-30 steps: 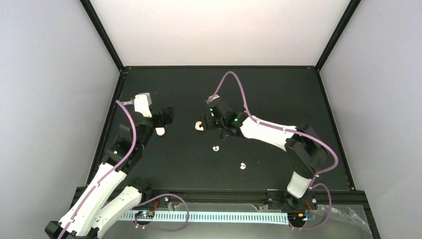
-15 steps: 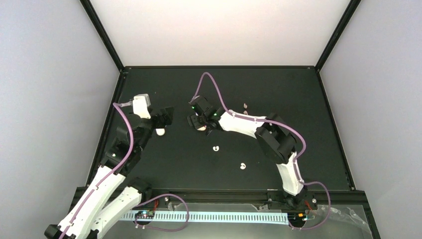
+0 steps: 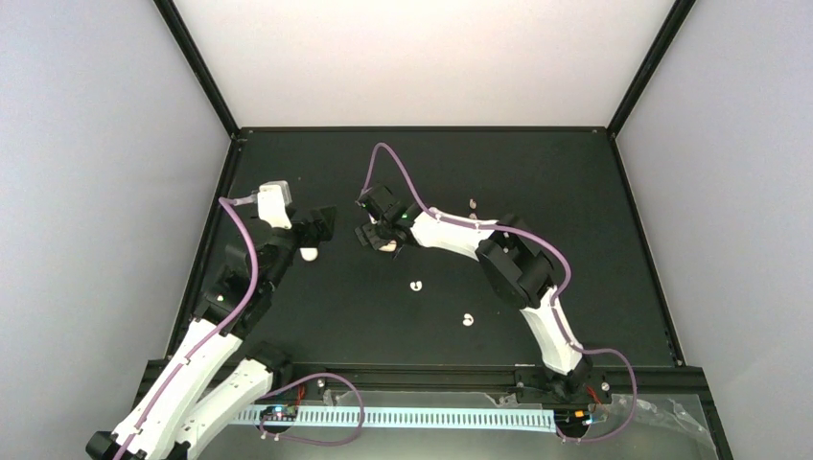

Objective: Insert the wireless bluetooth earbuds into the charging case
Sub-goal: Pick up the charging case at the center of the board.

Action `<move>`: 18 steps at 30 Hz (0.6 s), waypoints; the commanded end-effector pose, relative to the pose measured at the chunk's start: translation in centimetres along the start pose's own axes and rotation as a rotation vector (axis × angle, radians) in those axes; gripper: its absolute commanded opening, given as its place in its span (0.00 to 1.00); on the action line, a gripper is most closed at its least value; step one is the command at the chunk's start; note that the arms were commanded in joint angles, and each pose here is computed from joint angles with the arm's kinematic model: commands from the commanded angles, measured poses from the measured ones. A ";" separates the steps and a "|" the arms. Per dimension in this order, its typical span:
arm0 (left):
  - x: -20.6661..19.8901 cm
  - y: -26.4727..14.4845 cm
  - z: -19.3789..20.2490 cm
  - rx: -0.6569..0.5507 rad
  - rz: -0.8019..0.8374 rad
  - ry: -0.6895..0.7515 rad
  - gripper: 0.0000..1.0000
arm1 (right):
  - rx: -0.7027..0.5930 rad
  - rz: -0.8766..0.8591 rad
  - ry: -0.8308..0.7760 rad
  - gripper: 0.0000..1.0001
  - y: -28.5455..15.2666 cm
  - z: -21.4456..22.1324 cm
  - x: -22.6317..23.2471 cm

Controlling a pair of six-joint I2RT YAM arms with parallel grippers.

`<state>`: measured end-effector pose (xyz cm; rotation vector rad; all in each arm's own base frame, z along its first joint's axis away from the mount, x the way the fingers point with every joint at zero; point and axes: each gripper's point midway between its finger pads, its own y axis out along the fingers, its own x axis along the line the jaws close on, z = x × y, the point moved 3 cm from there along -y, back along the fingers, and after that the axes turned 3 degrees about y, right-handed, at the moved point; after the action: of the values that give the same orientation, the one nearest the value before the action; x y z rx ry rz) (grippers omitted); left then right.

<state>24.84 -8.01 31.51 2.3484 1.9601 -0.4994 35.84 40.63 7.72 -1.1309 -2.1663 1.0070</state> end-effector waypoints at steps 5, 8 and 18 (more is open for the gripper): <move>-0.8 -0.1 -0.4 -0.017 0.052 -0.003 0.99 | 0.059 -0.087 -0.034 0.89 0.3 1.3 1.0; -1.0 -0.1 -0.4 -0.014 0.062 -0.002 0.99 | 0.073 -0.105 -0.028 0.88 0.0 1.6 1.2; -1.3 -0.3 -0.4 -0.016 0.083 -0.009 0.99 | 0.088 -0.088 -0.031 0.79 -1.3 2.7 0.9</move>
<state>24.75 -8.71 31.86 2.3886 1.8925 -0.4988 33.43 40.39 6.12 -0.9697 -2.1556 1.0675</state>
